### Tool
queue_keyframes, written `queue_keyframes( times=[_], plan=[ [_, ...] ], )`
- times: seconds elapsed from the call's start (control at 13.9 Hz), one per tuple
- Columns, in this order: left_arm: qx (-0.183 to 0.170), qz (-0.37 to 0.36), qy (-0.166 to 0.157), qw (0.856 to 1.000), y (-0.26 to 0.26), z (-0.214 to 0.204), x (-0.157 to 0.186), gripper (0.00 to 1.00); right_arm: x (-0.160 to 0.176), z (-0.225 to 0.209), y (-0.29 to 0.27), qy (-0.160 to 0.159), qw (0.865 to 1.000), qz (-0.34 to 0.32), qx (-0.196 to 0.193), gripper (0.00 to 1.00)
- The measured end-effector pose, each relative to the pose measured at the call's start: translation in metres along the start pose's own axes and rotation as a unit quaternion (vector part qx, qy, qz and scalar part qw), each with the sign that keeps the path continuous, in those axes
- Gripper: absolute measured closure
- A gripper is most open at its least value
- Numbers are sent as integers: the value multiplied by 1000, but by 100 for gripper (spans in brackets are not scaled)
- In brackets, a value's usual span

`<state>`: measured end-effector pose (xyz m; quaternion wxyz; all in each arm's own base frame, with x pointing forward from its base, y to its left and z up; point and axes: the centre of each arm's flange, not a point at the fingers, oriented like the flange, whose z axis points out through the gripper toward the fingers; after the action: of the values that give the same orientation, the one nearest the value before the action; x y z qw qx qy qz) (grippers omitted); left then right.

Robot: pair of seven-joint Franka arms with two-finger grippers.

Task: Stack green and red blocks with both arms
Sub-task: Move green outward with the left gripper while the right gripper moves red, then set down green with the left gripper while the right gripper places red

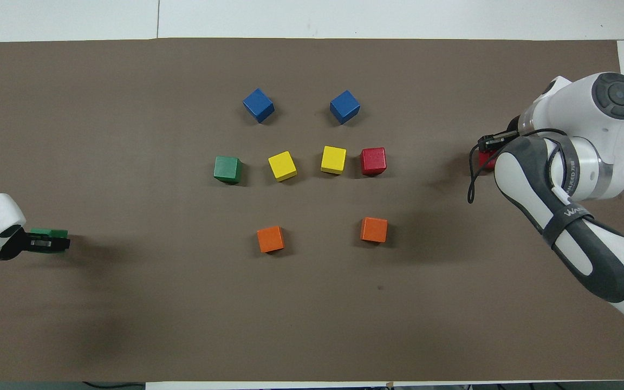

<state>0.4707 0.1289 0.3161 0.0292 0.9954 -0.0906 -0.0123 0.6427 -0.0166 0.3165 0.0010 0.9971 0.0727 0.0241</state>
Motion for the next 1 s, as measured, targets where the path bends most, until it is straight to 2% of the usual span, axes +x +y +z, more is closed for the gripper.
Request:
queue_keyframes(
  times=[0.29,0.43,0.57,0.65,0.79,1.0],
  plan=[
    [5,1,8,1000,-1,8,4,45,0,1,0,4,1000,1,1,44],
    [4,-6,6,1000,-2,13,4,45,1,3,-2,4,1000,0,2,27],
    [4,-22,6,1000,-2,15,5,45,5,-6,-3,11,1000,-2,1,5],
    [4,-30,7,1000,-2,15,5,45,7,-20,-5,11,1000,-4,1,0],
    [5,-38,8,999,-2,15,6,45,15,-74,-24,4,1000,-6,2,0],
    [11,-42,21,999,-3,17,6,45,30,-139,-108,18,1000,25,5,0]
  ],
)
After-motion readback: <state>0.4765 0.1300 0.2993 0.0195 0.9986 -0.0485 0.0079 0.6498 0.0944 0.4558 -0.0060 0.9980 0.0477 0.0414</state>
